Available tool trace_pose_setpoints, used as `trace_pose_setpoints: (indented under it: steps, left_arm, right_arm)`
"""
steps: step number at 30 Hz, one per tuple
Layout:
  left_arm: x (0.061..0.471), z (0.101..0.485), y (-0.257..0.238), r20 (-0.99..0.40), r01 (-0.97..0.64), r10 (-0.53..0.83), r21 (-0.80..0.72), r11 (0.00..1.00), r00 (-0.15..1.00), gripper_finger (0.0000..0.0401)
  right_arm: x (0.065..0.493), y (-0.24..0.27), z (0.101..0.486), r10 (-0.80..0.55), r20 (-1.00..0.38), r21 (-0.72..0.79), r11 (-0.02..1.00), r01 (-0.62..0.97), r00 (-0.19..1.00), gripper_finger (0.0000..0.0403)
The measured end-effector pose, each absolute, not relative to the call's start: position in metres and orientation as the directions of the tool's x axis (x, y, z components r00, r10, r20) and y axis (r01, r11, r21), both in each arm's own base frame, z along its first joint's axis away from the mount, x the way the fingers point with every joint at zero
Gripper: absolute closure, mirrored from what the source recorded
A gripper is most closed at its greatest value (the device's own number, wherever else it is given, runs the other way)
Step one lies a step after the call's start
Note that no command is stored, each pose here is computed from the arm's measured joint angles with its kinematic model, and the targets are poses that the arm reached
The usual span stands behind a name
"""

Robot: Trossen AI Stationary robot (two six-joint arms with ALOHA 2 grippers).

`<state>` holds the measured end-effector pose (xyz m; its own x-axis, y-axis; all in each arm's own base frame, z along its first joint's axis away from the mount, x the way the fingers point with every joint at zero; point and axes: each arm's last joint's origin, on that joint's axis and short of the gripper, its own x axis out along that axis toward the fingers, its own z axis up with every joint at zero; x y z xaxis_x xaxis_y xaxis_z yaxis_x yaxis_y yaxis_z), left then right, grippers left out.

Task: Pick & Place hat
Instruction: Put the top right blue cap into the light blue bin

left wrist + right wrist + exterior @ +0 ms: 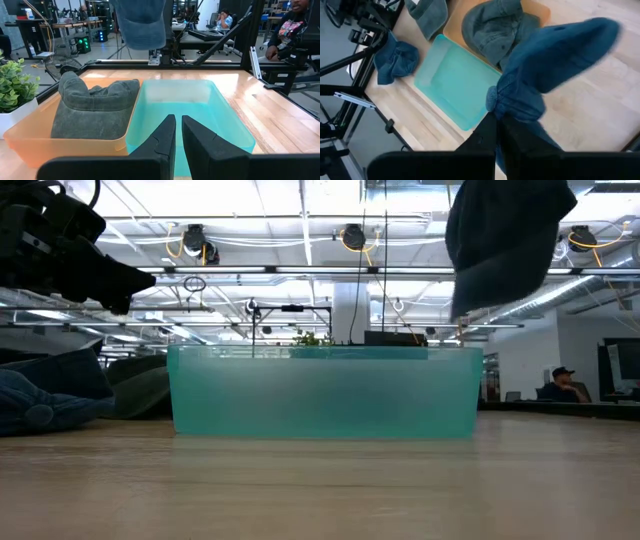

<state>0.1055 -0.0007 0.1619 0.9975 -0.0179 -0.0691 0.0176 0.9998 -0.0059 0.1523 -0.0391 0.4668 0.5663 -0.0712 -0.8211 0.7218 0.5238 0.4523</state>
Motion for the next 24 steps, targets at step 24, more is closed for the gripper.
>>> trace_pose_setpoints:
  steps: [24]
  left_arm:
    - [0.106, 0.162, -0.001, -0.069, 0.018, -0.018, -0.006, 1.000, 0.997, 0.0364]
  right_arm:
    - [0.270, 0.003, 0.437, -0.021, -0.779, 0.568, 0.398, 0.720, 0.627, 0.0403]
